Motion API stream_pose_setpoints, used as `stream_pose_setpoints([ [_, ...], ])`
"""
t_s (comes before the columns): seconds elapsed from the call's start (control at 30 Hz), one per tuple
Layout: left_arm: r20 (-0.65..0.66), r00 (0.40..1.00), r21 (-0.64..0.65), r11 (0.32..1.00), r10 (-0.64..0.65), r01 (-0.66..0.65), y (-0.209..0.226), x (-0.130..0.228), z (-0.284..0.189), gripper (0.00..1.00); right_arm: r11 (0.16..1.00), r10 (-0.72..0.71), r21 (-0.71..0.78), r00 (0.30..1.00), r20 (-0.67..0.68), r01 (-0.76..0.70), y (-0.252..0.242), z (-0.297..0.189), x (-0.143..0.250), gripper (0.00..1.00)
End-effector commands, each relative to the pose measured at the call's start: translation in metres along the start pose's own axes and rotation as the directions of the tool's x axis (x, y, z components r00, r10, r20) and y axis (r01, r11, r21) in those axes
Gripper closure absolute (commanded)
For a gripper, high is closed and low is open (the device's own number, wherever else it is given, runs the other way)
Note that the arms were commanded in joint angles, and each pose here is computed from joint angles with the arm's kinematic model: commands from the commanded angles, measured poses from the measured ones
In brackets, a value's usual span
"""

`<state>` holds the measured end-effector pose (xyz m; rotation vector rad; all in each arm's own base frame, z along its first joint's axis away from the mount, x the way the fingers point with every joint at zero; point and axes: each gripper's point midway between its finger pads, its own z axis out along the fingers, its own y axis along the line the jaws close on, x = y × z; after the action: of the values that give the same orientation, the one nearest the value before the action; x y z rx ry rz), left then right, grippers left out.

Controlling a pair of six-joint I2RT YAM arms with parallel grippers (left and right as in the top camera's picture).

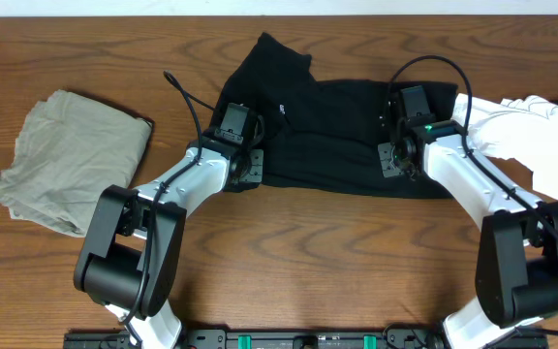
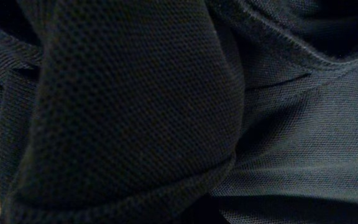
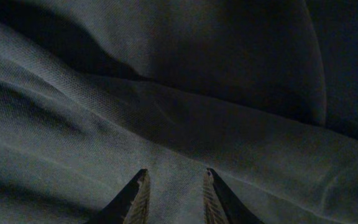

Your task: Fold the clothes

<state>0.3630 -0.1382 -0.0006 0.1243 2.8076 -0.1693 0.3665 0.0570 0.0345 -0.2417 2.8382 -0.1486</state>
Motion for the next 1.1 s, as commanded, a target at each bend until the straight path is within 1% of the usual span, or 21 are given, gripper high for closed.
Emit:
stream_pose_setpoints([
  [0.0, -0.088, 0.996, -0.048, 0.999, 0.001, -0.005, 0.013, 0.032, 0.012, 0.94, 0.999, -0.039, 0.012, 0.999, -0.023, 0.040, -0.005, 0.010, 0.005, 0.73],
  [0.17, -0.086, 0.996, -0.047, 0.999, 0.001, -0.005, 0.013, 0.031, 0.012, 0.94, 0.998, -0.059, -0.026, 0.998, -0.034, 0.058, 0.003, 0.018, 0.006, 0.73],
  [0.4, -0.086, 0.996, -0.048, 0.999, 0.001, -0.005, 0.013, 0.031, 0.012, 0.94, 0.998, -0.057, -0.025, 0.998, -0.021, 0.056, 0.004, 0.028, 0.001, 0.74],
  [0.43, -0.086, 0.996, -0.048, 0.999, 0.001, -0.005, 0.013, 0.031, 0.012, 0.94, 0.998, -0.056, -0.024, 0.998, -0.016, 0.056, 0.004, 0.028, 0.000, 0.76],
  [0.47, -0.086, 0.996, -0.048, 0.999, 0.001, -0.005, 0.013, 0.031, 0.012, 0.94, 0.998, -0.055, -0.015, 0.998, -0.012, 0.055, 0.003, 0.028, -0.001, 0.82],
  [0.5, -0.086, 0.996, -0.047, 0.999, 0.001, -0.005, 0.013, 0.031, 0.012, 0.94, 0.999, -0.050, 0.001, 0.999, -0.008, 0.050, 0.000, 0.028, -0.002, 0.93],
  [0.53, -0.086, 0.996, -0.047, 0.999, 0.001, -0.005, 0.013, 0.031, 0.012, 0.94, 0.999, -0.036, 0.022, 0.999, -0.001, 0.036, -0.004, 0.028, -0.004, 0.99],
  [0.63, -0.086, 0.996, -0.047, 0.999, 0.001, -0.005, 0.013, 0.031, 0.012, 0.94, 0.990, 0.043, 0.129, 0.998, 0.052, -0.050, -0.022, 0.026, -0.015, 0.99],
  [0.77, -0.086, 0.996, -0.048, 0.999, 0.001, -0.005, 0.013, 0.031, 0.012, 0.94, 0.967, 0.119, 0.202, 0.978, 0.172, -0.153, -0.038, 0.021, -0.040, 0.98],
  [0.83, -0.086, 0.996, -0.048, 0.999, 0.001, -0.005, 0.013, 0.031, 0.012, 0.94, 0.963, 0.146, 0.187, 0.958, 0.248, -0.195, -0.039, 0.017, -0.057, 0.82],
  [0.87, -0.086, 0.996, -0.048, 0.999, 0.001, -0.005, 0.013, 0.031, 0.012, 0.94, 0.961, 0.156, 0.179, 0.948, 0.278, -0.210, -0.039, 0.016, -0.064, 0.77],
  [0.9, -0.086, 0.996, -0.048, 0.999, 0.001, -0.005, 0.013, 0.031, 0.012, 0.94, 0.960, 0.161, 0.171, 0.938, 0.307, -0.221, -0.039, 0.014, -0.071, 0.71],
  [0.97, -0.087, 0.996, -0.048, 0.999, 0.001, -0.005, 0.013, 0.032, 0.012, 0.94, 0.959, 0.166, 0.162, 0.926, 0.339, -0.231, -0.039, 0.011, -0.079, 0.63],
  [1.07, -0.090, 0.996, -0.049, 0.999, 0.001, -0.005, 0.013, 0.032, 0.012, 0.94, 0.960, 0.161, 0.171, 0.936, 0.314, -0.223, -0.039, 0.013, -0.073, 0.62],
])
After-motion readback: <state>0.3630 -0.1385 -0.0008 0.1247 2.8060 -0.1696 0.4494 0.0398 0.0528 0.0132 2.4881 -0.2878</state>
